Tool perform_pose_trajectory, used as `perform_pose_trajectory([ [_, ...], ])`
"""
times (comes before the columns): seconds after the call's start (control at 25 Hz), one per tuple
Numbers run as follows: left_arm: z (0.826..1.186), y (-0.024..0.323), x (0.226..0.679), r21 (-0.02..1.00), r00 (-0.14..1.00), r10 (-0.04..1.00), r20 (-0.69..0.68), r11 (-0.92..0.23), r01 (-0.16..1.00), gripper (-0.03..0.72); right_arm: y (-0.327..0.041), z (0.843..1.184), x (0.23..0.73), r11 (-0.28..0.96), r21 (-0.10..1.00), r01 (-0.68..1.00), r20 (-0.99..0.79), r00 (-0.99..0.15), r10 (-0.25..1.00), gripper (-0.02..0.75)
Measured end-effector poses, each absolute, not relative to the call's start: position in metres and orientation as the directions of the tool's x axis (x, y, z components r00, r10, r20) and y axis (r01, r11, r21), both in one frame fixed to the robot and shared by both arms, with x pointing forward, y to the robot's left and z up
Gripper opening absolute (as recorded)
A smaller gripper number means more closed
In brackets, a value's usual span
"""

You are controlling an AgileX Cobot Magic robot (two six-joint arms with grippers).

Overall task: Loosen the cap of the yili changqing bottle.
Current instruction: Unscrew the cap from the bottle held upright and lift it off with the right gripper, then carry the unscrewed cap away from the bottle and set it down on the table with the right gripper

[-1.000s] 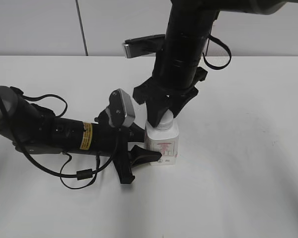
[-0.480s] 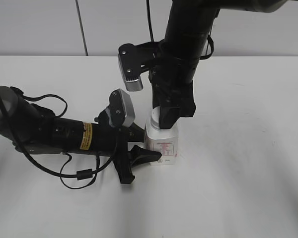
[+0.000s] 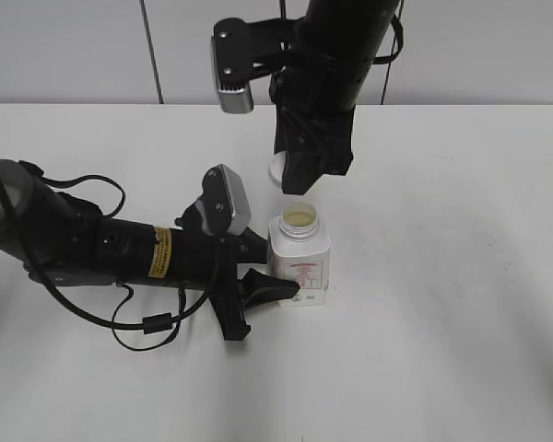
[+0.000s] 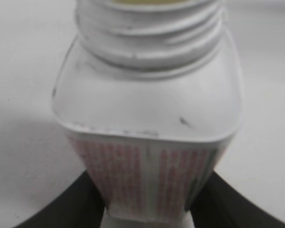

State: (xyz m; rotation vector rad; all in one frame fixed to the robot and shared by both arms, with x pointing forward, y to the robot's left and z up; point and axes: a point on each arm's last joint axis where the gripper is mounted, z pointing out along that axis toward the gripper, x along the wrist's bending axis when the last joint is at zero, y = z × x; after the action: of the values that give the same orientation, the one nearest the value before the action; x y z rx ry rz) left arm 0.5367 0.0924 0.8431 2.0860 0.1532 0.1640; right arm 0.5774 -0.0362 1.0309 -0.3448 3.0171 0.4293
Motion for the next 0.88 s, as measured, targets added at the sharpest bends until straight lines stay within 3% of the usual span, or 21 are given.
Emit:
perform_pose_trajectory([
  [0.16,0.843,0.092,0.537,0.868,0.983,0.176,0.054,-0.495,0.041,0.333,-0.04,1.053,0.572,0.944,0.296,-0.148,-0.125,-0.985,-0.116,0.389],
  [0.32,0.843,0.092,0.537,0.868,0.983,0.176,0.054,-0.495,0.041,0.333,-0.045,1.071,0.566,0.912,0.351,0.21,-0.038,-0.97,0.238,0.387],
  [0.4,0.843,0.092,0.537,0.868,0.983,0.176,0.054,-0.495,0.041,0.333,-0.046,1.075,0.566,0.817,0.352,0.456,0.039,-0.88,0.474,0.387],
  [0.52,0.843,0.092,0.537,0.868,0.983,0.176,0.054,-0.495,0.041,0.333,-0.051,1.076,0.568,0.568,0.309,0.763,0.123,-0.624,0.772,0.387],
  [0.64,0.843,0.092,0.537,0.868,0.983,0.176,0.054,-0.495,0.041,0.333,-0.053,1.076,0.57,0.481,0.295,0.826,0.133,-0.534,0.835,0.387],
  [0.88,0.843,0.092,0.537,0.868,0.983,0.176,0.054,-0.495,0.041,0.333,-0.059,1.076,0.574,0.457,0.293,0.84,0.136,-0.51,0.85,0.387],
])
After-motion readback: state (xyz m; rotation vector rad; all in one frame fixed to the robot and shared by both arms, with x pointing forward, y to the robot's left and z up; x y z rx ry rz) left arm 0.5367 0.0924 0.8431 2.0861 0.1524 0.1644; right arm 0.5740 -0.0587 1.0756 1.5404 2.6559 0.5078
